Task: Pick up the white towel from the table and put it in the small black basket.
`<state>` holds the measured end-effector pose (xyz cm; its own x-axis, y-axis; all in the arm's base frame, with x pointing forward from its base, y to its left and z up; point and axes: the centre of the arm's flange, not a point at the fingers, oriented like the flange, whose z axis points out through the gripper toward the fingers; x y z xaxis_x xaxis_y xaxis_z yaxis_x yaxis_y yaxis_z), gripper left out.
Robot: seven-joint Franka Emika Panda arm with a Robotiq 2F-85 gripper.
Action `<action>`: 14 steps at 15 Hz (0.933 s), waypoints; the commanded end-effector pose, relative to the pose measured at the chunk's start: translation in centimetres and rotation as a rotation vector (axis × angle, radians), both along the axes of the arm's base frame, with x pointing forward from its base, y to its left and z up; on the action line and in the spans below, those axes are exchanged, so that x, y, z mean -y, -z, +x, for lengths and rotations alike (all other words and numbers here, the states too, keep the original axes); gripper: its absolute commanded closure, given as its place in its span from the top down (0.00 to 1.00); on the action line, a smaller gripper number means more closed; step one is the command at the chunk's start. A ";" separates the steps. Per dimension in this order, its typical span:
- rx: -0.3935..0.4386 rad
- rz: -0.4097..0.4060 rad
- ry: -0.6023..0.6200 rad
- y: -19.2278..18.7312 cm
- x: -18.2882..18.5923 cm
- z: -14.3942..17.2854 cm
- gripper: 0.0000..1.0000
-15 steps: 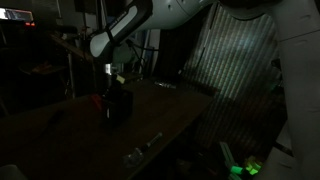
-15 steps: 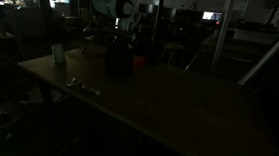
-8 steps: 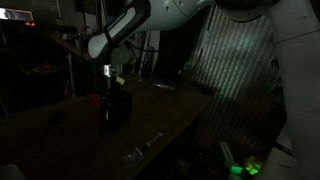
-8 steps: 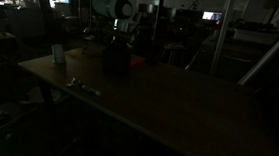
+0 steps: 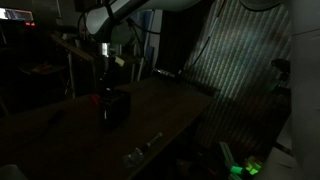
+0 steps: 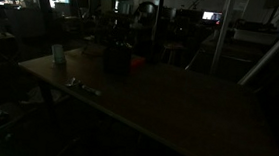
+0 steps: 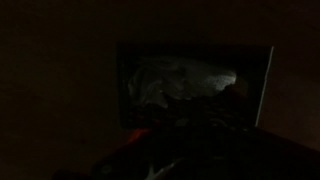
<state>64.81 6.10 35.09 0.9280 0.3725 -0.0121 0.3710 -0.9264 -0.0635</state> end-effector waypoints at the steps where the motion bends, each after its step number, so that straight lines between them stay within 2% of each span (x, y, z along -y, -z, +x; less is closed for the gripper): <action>1: 0.092 -0.038 -0.024 -7.3 0.4 -0.4 0.00; 6: 0.227 -0.035 -0.002 -14.9 0.8 -1.0 0.00; 7: 0.240 -0.022 0.005 -16.0 0.9 -1.3 0.10; 8: 0.212 -0.030 -0.004 -13.6 0.7 -0.7 0.02; 9: 0.228 -0.030 -0.003 -14.6 0.7 -0.8 0.09; 10: 0.235 -0.030 -0.003 -15.2 0.7 -1.0 0.11; 14: 0.234 -0.031 -0.002 -15.2 0.8 -1.1 0.11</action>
